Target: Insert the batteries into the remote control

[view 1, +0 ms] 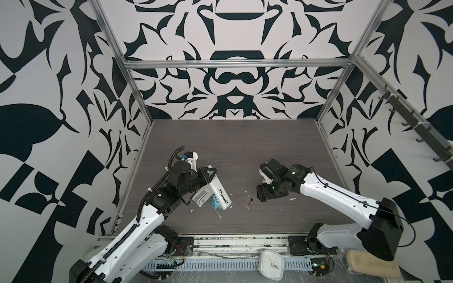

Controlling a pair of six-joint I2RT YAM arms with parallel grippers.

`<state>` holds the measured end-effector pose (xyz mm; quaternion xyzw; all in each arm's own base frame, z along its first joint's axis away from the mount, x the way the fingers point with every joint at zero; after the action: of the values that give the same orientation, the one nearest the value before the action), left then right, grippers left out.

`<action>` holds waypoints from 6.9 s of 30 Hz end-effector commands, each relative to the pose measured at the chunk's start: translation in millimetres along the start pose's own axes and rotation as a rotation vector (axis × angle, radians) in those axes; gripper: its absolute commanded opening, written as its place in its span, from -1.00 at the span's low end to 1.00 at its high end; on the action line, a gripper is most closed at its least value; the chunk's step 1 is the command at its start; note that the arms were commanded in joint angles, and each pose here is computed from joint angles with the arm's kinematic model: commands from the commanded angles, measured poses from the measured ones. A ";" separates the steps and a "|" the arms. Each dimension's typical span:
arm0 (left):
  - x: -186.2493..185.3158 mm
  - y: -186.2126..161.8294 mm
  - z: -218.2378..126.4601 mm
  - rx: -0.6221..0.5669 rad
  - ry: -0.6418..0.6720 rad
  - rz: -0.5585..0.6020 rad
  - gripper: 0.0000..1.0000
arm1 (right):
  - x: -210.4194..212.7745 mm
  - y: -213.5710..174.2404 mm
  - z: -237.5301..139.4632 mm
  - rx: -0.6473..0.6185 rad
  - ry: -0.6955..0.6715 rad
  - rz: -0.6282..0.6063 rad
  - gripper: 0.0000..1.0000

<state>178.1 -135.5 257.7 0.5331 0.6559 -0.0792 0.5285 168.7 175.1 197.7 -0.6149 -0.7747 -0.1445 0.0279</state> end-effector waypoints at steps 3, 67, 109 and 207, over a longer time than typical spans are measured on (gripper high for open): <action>-8.1 -2.4 -24.7 0.005 -0.016 -0.022 -1.00 | 14.0 4.8 9.2 -0.017 0.074 -0.092 0.64; -5.1 -11.6 -62.2 0.055 0.028 -0.105 -1.00 | 43.1 23.0 106.5 0.129 0.078 -1.365 -0.08; -1.4 -5.3 -35.0 0.074 0.033 -0.079 -1.00 | 35.7 49.7 106.1 0.173 -0.030 -0.772 -0.18; -1.2 13.2 2.8 0.018 0.024 0.092 -1.00 | 39.2 45.4 100.8 0.169 -0.128 -0.689 -1.00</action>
<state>186.2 -129.3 249.1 0.5592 0.6556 -0.0575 0.5042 217.6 249.1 107.9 -0.3572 -0.9326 -0.0502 -0.0134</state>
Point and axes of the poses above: each gripper's point midway between its finger pads, its own z axis out along the fingers, its own x axis along the line the jaws close on, y = z × x, the point moved 9 cm from there along -z, back along the fingers, and after that the axes turned 2 degrees about z, right-handed, at the moved point
